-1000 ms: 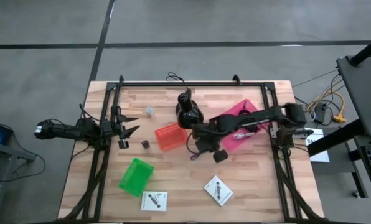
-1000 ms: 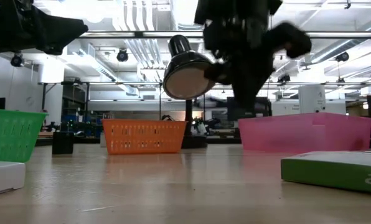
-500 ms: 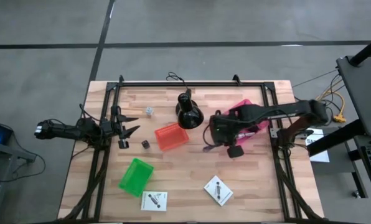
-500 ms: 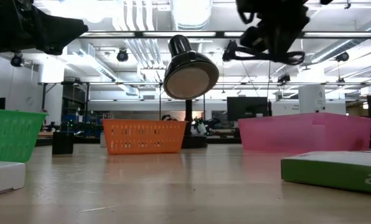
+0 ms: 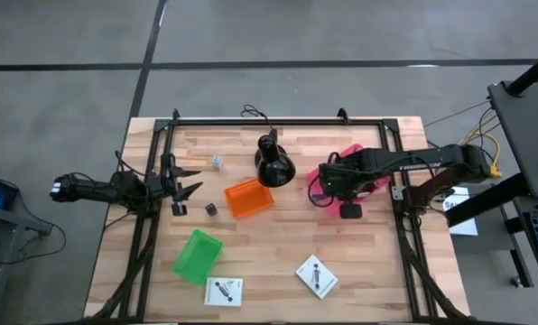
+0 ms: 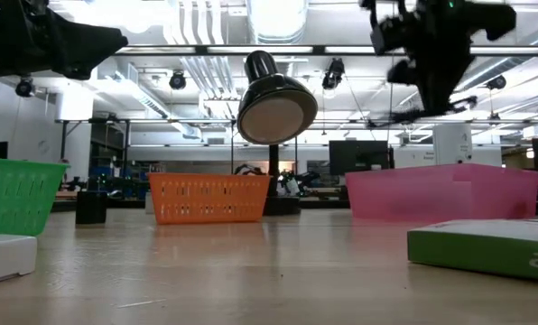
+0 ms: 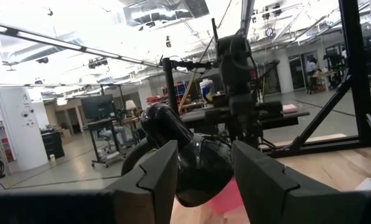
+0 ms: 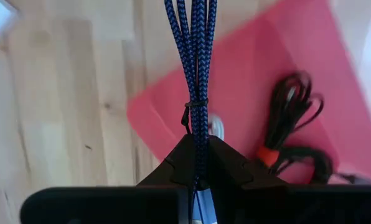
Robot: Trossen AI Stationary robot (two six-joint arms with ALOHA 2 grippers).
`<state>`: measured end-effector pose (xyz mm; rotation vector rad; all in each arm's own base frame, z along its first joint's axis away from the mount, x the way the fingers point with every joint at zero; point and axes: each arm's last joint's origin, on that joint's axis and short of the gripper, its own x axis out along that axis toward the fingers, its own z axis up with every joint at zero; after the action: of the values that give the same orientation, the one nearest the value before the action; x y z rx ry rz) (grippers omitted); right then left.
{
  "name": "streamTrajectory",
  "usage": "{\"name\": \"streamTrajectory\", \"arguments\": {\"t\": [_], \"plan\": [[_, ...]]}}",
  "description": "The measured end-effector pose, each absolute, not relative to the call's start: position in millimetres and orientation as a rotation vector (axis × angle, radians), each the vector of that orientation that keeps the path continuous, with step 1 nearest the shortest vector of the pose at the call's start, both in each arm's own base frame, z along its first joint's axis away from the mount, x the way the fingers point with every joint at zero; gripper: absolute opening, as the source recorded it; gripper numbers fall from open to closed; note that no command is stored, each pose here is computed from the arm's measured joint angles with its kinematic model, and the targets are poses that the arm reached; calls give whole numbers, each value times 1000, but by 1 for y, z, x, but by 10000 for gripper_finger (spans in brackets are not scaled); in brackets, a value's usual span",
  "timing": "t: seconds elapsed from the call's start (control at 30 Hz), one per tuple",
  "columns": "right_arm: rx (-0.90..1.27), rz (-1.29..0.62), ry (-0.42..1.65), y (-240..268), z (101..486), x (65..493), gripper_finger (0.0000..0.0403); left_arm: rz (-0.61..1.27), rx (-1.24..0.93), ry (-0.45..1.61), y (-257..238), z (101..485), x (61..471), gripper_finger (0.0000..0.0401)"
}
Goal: Pick and place items into bin
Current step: Put the blue charger cable into the pink bin
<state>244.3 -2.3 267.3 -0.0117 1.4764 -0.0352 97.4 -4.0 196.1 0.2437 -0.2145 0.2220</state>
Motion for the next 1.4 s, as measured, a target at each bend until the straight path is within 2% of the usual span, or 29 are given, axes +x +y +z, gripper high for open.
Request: {"name": "streamTrajectory", "arguments": {"t": [0.2, 0.43, 0.6, 0.77, 1.17, 1.4], "plan": [[85, -221, 1546, -23, 245, 223, 18, 222, 244, -215, -4, 196, 97, 137], [167, -307, 1601, -43, 222, 197, 18, 222, 244, -215, -4, 196, 97, 137], [174, -312, 1584, -53, 210, 184, 18, 222, 244, -214, -4, 196, 97, 137], [96, -217, 1599, -55, 199, 177, 18, 222, 244, -215, -4, 196, 97, 137], [89, -212, 1588, -55, 200, 178, 19, 222, 244, -215, -4, 196, 97, 137], [97, -222, 1581, -55, 200, 178, 47, 222, 244, -215, -4, 196, 97, 137]]}}
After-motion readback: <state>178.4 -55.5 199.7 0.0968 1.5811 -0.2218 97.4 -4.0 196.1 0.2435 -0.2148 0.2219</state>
